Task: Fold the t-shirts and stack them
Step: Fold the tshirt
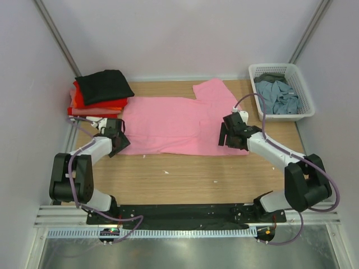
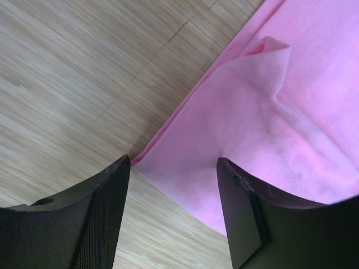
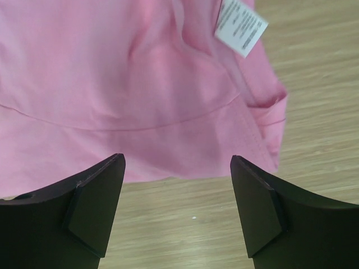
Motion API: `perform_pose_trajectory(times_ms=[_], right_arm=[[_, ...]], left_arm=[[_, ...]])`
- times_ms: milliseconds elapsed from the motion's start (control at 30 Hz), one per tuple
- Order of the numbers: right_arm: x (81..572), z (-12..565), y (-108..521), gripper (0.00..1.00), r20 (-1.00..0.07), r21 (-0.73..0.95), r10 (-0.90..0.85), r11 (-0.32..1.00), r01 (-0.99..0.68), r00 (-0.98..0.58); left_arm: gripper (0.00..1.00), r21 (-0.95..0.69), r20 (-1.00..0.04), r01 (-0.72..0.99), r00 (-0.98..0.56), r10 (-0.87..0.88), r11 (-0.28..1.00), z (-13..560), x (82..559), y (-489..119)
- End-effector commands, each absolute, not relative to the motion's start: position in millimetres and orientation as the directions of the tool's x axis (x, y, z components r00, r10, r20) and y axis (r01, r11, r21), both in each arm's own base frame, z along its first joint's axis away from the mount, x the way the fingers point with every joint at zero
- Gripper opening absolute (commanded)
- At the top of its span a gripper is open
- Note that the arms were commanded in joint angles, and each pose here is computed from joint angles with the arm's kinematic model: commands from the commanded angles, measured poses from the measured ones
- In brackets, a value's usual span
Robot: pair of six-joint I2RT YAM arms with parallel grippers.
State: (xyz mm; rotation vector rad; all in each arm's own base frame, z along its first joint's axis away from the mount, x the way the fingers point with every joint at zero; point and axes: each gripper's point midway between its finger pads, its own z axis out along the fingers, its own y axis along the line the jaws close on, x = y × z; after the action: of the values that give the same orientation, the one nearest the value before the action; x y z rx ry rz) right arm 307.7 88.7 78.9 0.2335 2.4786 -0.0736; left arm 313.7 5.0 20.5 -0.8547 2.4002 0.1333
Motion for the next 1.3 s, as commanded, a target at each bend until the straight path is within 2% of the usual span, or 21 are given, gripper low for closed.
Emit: perform_pose_trajectory(times_ms=[0, 333, 567, 867, 967, 1067, 1267], right_arm=[[307, 69, 101, 0.82, -0.59, 0.114, 0.247, 0.968, 0.224, -0.769], [290, 40, 58, 0.82, -0.537, 0.229, 0.465, 0.883, 0.409, -0.704], [286, 17, 39, 0.79, -0.495, 0.243, 0.523, 0.85, 0.467, -0.694], [290, 12, 38, 0.59, -0.48, 0.286, 0.542, 0.84, 0.461, -0.69], [291, 11, 39, 0.49, -0.477, 0.288, 0.539, 0.842, 0.456, -0.694], [289, 9, 39, 0.33, -0.471, 0.287, 0.539, 0.842, 0.456, -0.698], [289, 9, 40, 0.25, -0.467, 0.289, 0.535, 0.845, 0.45, -0.704]], left_arm=[[0.64, -0.115, -0.562, -0.622, -0.602, -0.566, 0.775, 25, 309, 7], [0.67, -0.144, -0.539, -0.679, -0.557, -0.632, 0.72, 41, 291, 7], [0.68, -0.139, -0.542, -0.702, -0.536, -0.647, 0.698, 39, 282, 10], [0.67, -0.104, -0.546, -0.753, -0.503, -0.67, 0.65, 31, 275, 18], [0.64, -0.098, -0.556, -0.758, -0.496, -0.667, 0.645, 30, 281, 21], [0.58, -0.083, -0.57, -0.765, -0.489, -0.66, 0.639, 29, 288, 24], [0.5, -0.084, -0.579, -0.762, -0.488, -0.654, 0.643, 25, 304, 23]])
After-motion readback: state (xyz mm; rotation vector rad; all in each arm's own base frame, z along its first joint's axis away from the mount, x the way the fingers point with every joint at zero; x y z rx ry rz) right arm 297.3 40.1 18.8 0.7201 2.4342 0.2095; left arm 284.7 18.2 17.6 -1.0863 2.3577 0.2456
